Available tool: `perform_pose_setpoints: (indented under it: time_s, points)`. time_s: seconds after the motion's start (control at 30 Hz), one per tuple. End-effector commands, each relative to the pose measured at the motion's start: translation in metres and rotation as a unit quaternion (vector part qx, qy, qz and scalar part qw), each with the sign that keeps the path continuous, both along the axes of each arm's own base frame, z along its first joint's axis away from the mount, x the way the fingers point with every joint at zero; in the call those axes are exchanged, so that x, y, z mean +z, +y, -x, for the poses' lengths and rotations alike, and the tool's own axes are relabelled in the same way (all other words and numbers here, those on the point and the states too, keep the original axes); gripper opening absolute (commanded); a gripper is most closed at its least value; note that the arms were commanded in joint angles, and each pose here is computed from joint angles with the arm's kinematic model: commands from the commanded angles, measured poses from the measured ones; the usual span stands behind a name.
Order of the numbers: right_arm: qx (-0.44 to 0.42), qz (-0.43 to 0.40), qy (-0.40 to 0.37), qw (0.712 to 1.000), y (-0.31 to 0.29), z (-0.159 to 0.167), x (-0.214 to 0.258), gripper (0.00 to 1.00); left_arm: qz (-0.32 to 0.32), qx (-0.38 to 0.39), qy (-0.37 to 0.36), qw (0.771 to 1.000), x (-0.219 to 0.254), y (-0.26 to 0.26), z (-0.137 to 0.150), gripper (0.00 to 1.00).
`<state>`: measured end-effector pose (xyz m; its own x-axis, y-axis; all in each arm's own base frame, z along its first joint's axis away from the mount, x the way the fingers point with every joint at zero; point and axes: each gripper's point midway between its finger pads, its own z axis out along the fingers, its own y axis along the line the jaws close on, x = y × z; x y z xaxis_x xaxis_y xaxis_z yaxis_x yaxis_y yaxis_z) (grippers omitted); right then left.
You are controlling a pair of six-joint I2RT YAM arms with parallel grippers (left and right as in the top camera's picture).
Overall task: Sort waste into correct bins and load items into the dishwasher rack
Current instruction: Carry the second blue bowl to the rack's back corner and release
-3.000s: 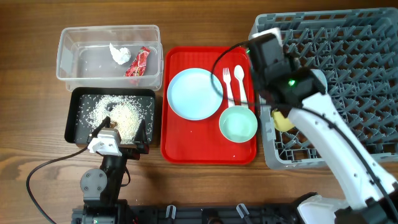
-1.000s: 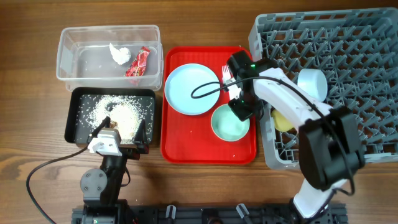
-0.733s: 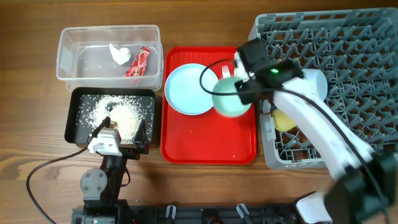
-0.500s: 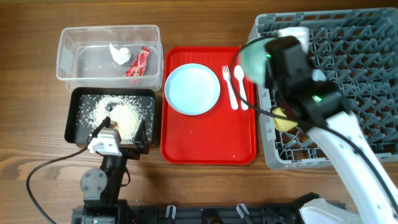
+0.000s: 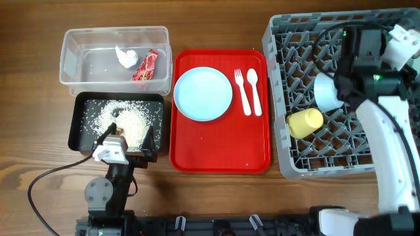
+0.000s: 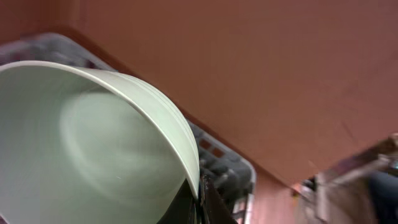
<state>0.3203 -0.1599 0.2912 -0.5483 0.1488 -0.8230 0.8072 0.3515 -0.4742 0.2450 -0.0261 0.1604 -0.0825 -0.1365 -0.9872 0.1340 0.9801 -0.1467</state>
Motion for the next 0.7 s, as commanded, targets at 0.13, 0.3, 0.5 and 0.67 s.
perform_pose_setpoints:
  time_s: [0.13, 0.3, 0.5, 0.67]
  points:
    - [-0.074, 0.019, 0.073, 0.994, -0.044, -0.008, -0.049, 0.04, -0.006, 0.007, 0.001, 1.000, -0.002, 0.003, 0.000, 1.00]
    - [-0.091, 0.017, 0.122, 0.988, -0.062, -0.013, -0.081, 0.04, -0.006, 0.007, 0.001, 1.000, -0.001, 0.003, 0.000, 1.00]
    - [-0.085, 0.016, 0.179, 0.980, -0.066, -0.023, -0.113, 0.04, -0.006, 0.007, 0.001, 1.000, -0.001, 0.003, 0.000, 1.00]
    - [-0.070, 0.019, 0.214, 0.974, -0.063, -0.031, -0.129, 0.04, -0.006, 0.007, 0.001, 1.000, -0.002, 0.003, 0.000, 1.00]
